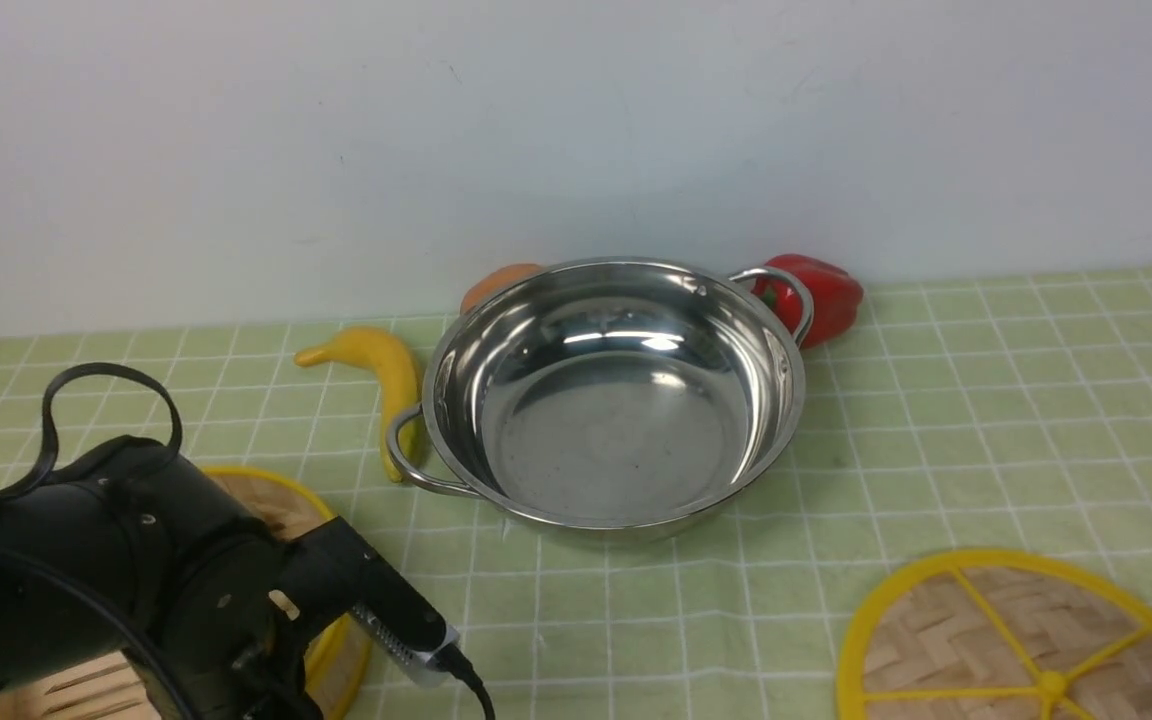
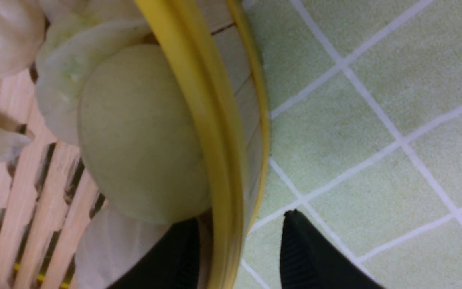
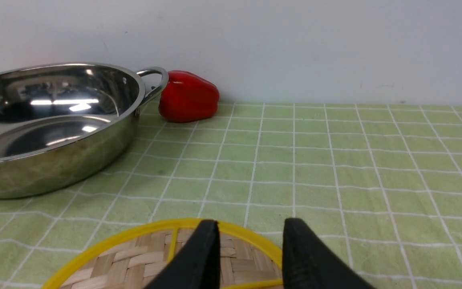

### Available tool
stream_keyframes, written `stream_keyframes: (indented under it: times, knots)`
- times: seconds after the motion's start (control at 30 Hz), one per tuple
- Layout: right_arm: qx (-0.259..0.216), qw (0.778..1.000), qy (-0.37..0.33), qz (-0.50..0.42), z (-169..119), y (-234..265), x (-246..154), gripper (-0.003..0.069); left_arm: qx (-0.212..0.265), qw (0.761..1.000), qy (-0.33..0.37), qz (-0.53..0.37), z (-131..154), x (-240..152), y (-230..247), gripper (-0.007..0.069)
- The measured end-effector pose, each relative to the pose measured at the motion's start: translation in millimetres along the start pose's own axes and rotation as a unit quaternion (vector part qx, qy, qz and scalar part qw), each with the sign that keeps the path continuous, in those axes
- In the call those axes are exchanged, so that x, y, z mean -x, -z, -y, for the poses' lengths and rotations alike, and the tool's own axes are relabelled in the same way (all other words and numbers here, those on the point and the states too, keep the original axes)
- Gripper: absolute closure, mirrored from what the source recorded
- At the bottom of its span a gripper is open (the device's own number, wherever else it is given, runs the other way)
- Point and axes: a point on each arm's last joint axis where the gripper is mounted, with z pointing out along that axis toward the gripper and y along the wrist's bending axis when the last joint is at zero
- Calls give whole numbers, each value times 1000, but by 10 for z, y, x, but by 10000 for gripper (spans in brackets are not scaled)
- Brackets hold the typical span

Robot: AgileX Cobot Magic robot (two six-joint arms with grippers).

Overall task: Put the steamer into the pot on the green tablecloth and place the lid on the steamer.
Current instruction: 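Grasp the rim of the steamer basket holding the buns with the left gripper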

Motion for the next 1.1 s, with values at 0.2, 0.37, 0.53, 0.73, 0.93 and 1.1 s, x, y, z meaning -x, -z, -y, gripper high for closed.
stream_keyframes:
  times: [0.2, 0.37, 0.53, 0.73, 0.93, 1.1]
  knots:
    - [0, 1000, 0, 0, 0, 0, 0, 416, -3, 1000, -2, -1, 5, -2, 0, 431]
    - [0, 1000, 0, 0, 0, 0, 0, 416, -1, 1000, -3, -1, 2, -2, 0, 481]
    - [0, 1000, 0, 0, 0, 0, 0, 416, -1, 1000, -3, 1, 2, 2, 0, 489]
    - [0, 1000, 0, 0, 0, 0, 0, 416, -2, 1000, -2, 5, 3, 9, 0, 488]
    - [0, 1000, 0, 0, 0, 0, 0, 416, -2, 1000, -1, 16, 4, 29, 0, 487]
    - [0, 1000, 0, 0, 0, 0, 0, 416, -2, 1000, 0, 26, 4, 47, 1, 487]
